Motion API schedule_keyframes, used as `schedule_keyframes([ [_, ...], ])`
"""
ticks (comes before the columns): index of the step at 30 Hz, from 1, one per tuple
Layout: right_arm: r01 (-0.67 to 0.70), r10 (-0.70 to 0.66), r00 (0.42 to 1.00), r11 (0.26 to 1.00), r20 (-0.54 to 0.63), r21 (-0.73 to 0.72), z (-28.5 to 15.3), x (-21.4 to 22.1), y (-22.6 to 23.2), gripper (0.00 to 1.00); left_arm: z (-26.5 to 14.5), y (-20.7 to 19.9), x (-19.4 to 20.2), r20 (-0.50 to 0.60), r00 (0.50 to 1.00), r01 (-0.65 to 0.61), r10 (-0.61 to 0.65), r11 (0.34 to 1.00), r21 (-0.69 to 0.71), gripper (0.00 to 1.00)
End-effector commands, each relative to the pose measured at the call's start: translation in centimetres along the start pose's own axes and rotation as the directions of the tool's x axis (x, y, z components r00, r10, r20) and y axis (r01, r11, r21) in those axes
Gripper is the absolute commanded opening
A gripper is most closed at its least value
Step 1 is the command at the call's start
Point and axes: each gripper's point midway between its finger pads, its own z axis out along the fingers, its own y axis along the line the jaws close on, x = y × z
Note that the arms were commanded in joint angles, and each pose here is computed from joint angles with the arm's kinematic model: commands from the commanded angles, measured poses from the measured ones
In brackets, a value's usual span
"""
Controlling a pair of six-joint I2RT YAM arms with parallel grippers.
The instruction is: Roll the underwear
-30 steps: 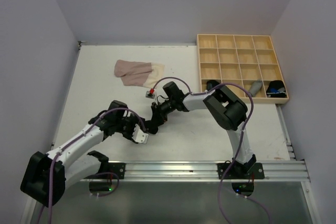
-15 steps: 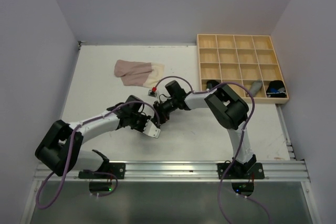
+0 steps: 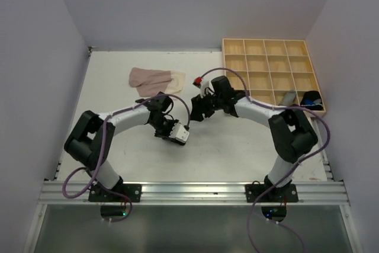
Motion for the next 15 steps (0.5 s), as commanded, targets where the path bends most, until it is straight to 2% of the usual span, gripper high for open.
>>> schedule_keyframes([
  [1, 0.018, -0.057, 0.985, 0.973, 0.161, 0.231, -5.6, -4.9, -2.5, 0.63, 1.0, -11.0, 3.4, -0.167, 0.956, 0.291, -0.242, 0.855, 0.429, 0.13],
  [4, 0.049, -0.111, 0.968, 0.963, 0.223, 0.264, -9.2, -7.0, -0.9, 0.64, 1.0, -11.1, 3.1, -0.164, 0.937, 0.349, -0.309, 0.790, 0.505, 0.14],
  [6, 0.082, -0.158, 0.951, 0.958, 0.265, 0.276, -11.7, -8.1, 0.7, 0.63, 0.6, -9.7, 2.6, -0.149, 0.930, 0.362, -0.336, 0.769, 0.527, 0.15],
  [9, 0.110, -0.182, 0.940, 0.962, 0.287, 0.250, -14.1, -7.4, 3.3, 0.59, 0.6, -8.4, 2.4, -0.149, 0.915, 0.389, -0.375, 0.721, 0.574, 0.20],
  [11, 0.122, -0.185, 0.947, 0.964, 0.264, 0.237, -14.4, -5.6, 4.5, 0.54, 0.9, -8.5, 2.7, -0.173, 0.899, 0.417, -0.402, 0.666, 0.619, 0.21],
  [15, 0.181, -0.239, 0.939, 0.955, 0.246, 0.237, -15.4, -3.7, 7.6, 0.50, 1.7, -7.1, 3.2, -0.179, 0.892, 0.430, -0.415, 0.661, 0.615, 0.20],
])
